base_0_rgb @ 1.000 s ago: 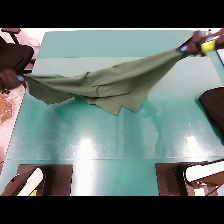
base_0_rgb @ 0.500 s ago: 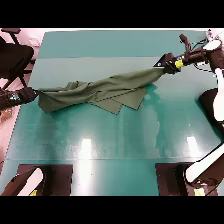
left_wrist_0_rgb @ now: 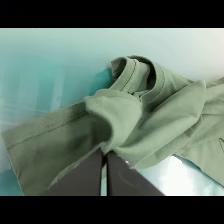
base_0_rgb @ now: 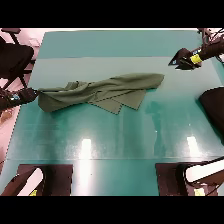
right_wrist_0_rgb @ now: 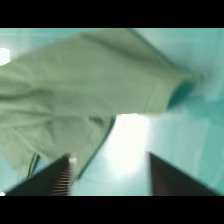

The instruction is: Fold the shirts.

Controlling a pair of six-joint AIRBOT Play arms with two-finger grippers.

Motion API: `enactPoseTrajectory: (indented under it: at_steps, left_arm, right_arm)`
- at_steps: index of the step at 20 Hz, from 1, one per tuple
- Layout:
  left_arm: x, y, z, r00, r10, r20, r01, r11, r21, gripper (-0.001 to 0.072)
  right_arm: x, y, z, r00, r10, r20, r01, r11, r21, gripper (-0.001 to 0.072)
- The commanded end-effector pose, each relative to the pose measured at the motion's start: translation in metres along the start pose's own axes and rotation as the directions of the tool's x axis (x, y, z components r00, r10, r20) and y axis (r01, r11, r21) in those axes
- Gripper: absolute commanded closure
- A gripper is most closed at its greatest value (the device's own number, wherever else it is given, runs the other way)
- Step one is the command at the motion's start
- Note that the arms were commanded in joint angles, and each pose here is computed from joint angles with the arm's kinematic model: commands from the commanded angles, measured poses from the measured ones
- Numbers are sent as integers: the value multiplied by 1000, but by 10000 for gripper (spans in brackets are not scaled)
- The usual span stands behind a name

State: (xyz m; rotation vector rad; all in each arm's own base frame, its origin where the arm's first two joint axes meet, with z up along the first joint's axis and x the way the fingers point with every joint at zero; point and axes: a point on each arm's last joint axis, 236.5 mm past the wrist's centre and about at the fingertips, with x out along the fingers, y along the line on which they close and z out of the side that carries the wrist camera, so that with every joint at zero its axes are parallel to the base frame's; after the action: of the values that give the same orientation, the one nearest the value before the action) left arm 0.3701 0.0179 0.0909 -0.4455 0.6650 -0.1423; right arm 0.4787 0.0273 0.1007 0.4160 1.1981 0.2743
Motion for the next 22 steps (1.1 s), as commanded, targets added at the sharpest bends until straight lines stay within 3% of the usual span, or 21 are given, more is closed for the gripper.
enactPoseTrajectory:
  at_steps: [1,5,8,9,10,17,22]
  left_arm:
    - [0,-1,-1,1000,-3,-5,3,1000,2,678]
    - [0,-1,-2,1000,-4,-6,4,1000,2,677]
    - [0,-1,-2,1000,-4,-7,4,1000,1,677]
    - [0,-1,-2,1000,-5,-8,5,1000,1,677]
    - [0,-1,-2,1000,-5,-9,5,1000,2,677]
    - [0,-2,-3,1000,-7,-11,7,1000,1,677]
    - [0,-2,-3,1000,-8,-13,8,1000,1,677]
  right_arm:
    - [8,1,-43,998,-49,-27,50,998,42,328]
    - [68,29,-100,991,133,28,-136,967,217,327]
    - [105,36,-131,982,182,46,-187,930,315,311]
    - [115,39,-143,982,189,30,-188,924,334,145]
    - [123,41,-154,982,190,14,-183,922,342,63]
    - [154,64,-191,983,180,-31,-161,934,318,74]
    - [183,80,-201,972,228,-55,-186,891,414,92]
